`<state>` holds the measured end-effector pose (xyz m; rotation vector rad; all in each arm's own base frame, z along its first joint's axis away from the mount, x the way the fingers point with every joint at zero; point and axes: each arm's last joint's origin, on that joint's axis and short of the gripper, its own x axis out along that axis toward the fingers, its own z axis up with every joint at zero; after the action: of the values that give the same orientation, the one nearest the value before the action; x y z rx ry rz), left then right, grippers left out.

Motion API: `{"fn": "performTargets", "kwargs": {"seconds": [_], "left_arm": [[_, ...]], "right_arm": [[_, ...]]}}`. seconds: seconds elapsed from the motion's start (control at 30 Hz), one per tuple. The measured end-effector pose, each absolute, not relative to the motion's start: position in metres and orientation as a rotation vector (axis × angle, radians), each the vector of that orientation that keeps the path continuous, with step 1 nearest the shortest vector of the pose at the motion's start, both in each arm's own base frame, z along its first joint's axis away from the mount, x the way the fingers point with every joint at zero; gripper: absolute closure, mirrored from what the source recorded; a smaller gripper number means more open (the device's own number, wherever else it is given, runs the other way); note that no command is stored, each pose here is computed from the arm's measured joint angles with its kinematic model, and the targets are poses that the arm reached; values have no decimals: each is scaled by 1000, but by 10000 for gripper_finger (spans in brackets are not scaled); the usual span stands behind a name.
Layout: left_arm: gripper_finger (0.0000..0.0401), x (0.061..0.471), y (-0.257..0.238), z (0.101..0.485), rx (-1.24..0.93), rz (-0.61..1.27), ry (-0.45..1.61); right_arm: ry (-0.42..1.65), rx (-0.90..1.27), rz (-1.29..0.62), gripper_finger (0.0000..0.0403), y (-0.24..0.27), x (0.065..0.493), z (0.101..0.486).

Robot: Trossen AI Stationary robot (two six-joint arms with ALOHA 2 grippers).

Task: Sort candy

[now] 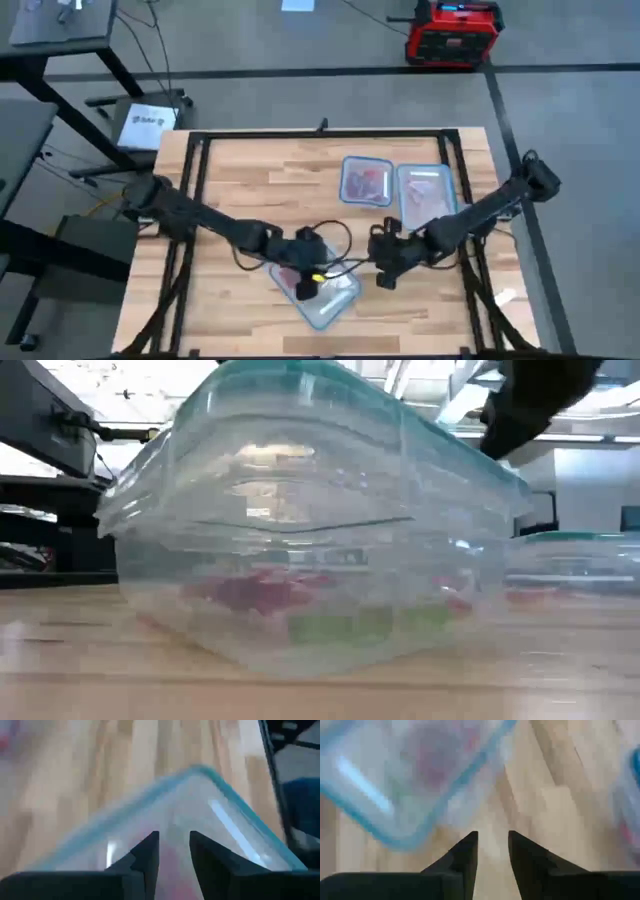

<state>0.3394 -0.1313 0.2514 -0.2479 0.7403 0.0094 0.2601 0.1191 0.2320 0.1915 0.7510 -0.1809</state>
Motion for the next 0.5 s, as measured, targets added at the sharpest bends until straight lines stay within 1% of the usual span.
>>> {"fn": "performTargets", "kwargs": {"seconds": [0.07, 0.13, 0.2, 0.33, 0.43, 0.5], "left_arm": [[307, 325, -145, 256, -247, 78, 739], [307, 312, -160, 249, -240, 153, 715], [307, 303, -172, 238, -252, 190, 692], [307, 307, -178, 216, -325, 189, 625], [307, 316, -176, 204, -324, 197, 605], [307, 318, -176, 198, -310, 201, 616]], "right_arm": [[653, 245, -167, 294, 117, 266, 226], [615, 287, -143, 278, 113, 274, 217], [612, 316, -111, 255, 110, 283, 209], [624, 294, -90, 193, 106, 303, 205], [692, 296, -117, 148, 101, 312, 195], [717, 339, -146, 128, 99, 319, 191]]}}
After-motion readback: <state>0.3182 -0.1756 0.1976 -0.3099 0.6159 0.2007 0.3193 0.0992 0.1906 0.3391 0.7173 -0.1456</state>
